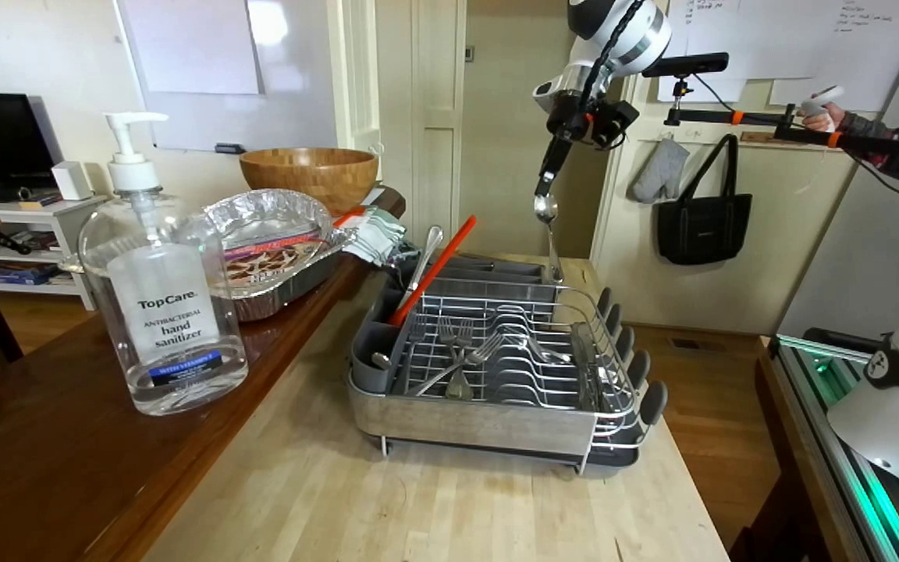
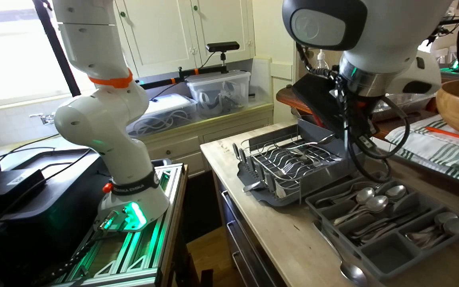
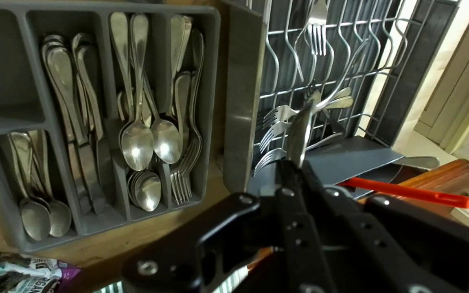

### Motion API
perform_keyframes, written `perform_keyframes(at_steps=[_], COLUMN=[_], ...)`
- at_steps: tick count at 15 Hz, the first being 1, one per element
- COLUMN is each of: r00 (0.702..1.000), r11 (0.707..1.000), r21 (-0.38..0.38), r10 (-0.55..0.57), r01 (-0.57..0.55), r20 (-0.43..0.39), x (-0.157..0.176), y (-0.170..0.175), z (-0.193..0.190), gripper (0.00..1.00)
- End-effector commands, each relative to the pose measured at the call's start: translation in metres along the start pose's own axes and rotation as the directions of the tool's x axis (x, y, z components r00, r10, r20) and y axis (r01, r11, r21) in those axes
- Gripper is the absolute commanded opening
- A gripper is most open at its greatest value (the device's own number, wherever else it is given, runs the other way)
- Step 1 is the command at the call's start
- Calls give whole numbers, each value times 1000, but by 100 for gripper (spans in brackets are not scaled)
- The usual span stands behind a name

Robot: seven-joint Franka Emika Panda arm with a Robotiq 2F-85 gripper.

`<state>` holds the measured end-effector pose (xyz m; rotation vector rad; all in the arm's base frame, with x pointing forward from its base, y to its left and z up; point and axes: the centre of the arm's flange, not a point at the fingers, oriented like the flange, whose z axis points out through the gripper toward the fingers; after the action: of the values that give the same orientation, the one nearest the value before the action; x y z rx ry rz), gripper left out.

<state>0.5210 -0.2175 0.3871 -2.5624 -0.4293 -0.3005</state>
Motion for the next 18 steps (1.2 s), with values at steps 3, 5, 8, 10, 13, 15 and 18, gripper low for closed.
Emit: perform_keyframes(at_steps=[3,5,8,10,13,15,18], r00=[999,999,991,995,995,991,952], r11=[999,998,996,998,997,995,969], r21=[43,40,54,41,45,51,40], r10=[-26,-43,-79,-59,-60,-93,-249], r01=[27,41,73,56,56,89,245], r20=[-18,30,112,78,83,91,177], x=[8,5,-2,-5,-6,-1,20], y=[20,25,30,22,24,23,21], z=[-23,-27,-25,-21,-19,-22,-45], gripper=[1,1,1,1,6,1,1])
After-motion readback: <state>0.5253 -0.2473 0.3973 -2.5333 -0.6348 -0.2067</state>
